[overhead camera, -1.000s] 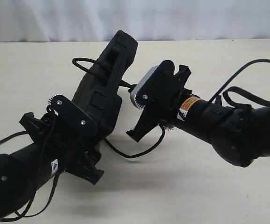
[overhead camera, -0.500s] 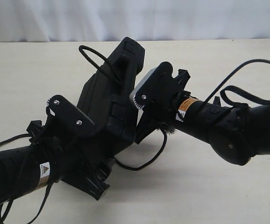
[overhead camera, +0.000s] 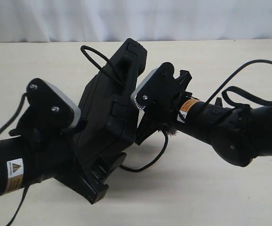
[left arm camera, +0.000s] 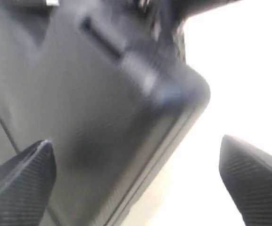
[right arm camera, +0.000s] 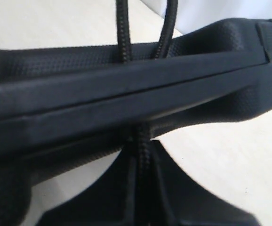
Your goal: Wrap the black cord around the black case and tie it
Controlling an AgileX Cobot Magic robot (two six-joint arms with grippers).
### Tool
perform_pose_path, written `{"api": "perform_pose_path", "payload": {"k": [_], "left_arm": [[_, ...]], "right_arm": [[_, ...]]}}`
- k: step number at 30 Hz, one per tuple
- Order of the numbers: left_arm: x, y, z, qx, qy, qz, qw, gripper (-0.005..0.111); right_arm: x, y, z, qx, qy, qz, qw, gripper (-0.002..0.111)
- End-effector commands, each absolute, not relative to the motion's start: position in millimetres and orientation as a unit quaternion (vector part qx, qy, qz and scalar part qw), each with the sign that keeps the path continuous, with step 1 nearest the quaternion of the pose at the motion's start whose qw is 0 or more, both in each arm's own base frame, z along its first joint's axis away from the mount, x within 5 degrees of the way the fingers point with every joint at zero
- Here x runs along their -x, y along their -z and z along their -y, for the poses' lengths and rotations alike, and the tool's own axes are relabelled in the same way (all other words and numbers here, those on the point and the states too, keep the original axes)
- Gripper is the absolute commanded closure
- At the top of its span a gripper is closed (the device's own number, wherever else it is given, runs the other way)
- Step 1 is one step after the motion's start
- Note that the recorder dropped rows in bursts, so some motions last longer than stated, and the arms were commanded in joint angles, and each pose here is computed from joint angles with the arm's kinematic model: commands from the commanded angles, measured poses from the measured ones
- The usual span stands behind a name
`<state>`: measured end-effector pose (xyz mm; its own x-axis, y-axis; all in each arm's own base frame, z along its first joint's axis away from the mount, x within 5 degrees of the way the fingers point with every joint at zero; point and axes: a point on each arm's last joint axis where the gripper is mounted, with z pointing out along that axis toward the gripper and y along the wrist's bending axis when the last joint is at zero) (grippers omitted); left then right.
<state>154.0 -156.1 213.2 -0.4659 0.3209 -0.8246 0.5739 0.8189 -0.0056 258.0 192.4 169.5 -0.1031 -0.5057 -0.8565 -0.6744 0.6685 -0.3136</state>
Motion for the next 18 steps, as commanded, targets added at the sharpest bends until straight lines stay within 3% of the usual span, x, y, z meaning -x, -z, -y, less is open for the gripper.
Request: {"api": "perform_pose_path", "payload": {"k": [1,6,13,18], "left_arm": [[-147,-237,147,-0.250,0.167,-0.821,0.485,0.020],[-143,-263,129,-0.209,0.163,-0.792,0.550,0.020],[-157,-281,94,-0.069,0.024,-0.765,0.640,0.021],[-167,-300,100,-0.061,0.097,-0.767,0.631,0.021]], "right_arm": [[-259,-172,-194,0.400,-0.081,-0.732,0.545,0.104],[-259,-172,-194,0.400,-0.081,-0.732,0.545,0.104],[-259,-172,-194,0.401,-0.081,-0.733,0.544,0.104],[-259,-172,-194,0.400,-0.082,-0.733,0.544,0.104]]}}
